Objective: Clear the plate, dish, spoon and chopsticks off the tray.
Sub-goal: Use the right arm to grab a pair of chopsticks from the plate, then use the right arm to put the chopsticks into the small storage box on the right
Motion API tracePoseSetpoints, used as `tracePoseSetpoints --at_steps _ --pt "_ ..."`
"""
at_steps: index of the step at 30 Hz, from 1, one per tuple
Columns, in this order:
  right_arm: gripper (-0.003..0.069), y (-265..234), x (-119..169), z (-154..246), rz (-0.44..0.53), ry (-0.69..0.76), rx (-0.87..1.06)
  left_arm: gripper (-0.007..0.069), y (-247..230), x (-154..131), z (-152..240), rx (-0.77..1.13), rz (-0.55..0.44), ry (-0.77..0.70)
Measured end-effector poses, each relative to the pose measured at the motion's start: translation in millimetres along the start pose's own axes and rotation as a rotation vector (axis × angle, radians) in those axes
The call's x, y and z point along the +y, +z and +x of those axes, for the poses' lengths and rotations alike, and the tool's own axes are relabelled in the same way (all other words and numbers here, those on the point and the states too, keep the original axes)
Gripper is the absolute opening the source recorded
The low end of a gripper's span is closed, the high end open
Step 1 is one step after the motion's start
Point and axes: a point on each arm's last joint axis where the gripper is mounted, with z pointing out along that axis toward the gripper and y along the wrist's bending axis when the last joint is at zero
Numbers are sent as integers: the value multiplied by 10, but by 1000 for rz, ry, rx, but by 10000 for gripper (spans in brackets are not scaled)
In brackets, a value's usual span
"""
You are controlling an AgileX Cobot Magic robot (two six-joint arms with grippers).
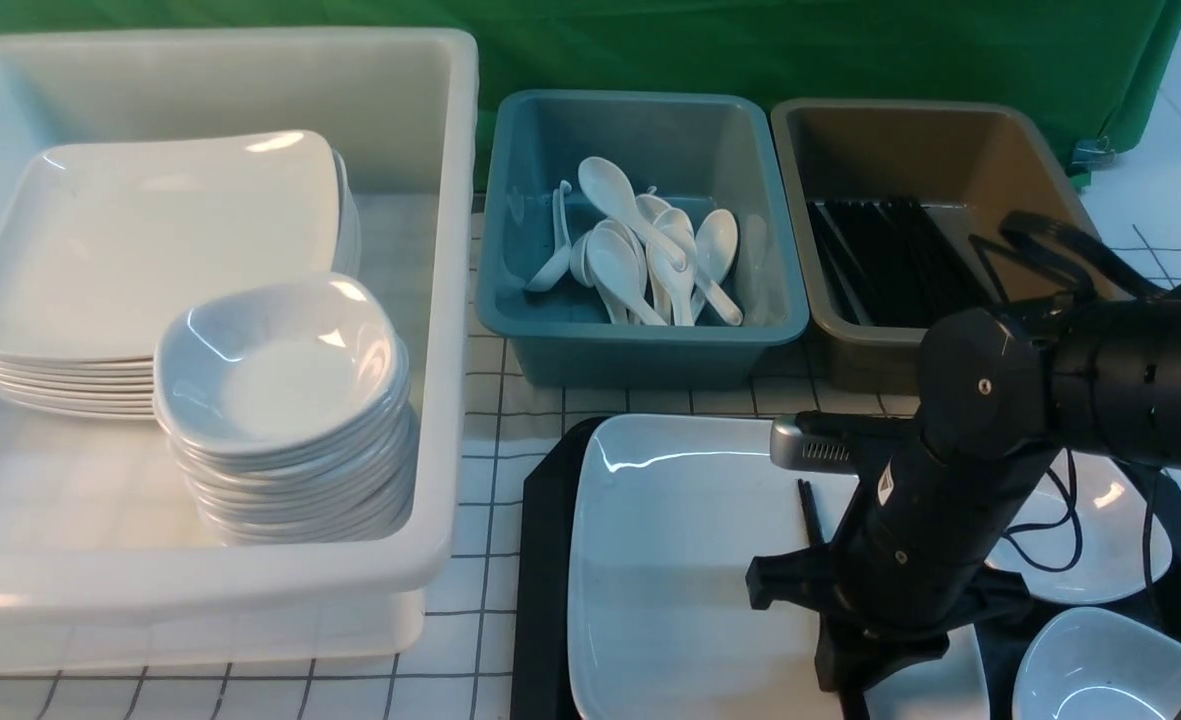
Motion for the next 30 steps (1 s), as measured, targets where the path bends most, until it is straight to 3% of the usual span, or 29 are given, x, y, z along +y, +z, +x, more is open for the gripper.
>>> tracePoseSetpoints --at_steps 10,17,25,30 --pt "120 -483 -3 226 -18 -118 10 4 0 0 0 0 0 0" --pt "120 -1160 -125 308 -44 -253 -238 4 0 0 0 0 0 0" --pt "120 -1734 -710 -562 8 -119 -719 4 0 0 0 0 0 0" --pt "120 -1846 -843 -1219 31 -109 -957 4 0 0 0 0 0 0"
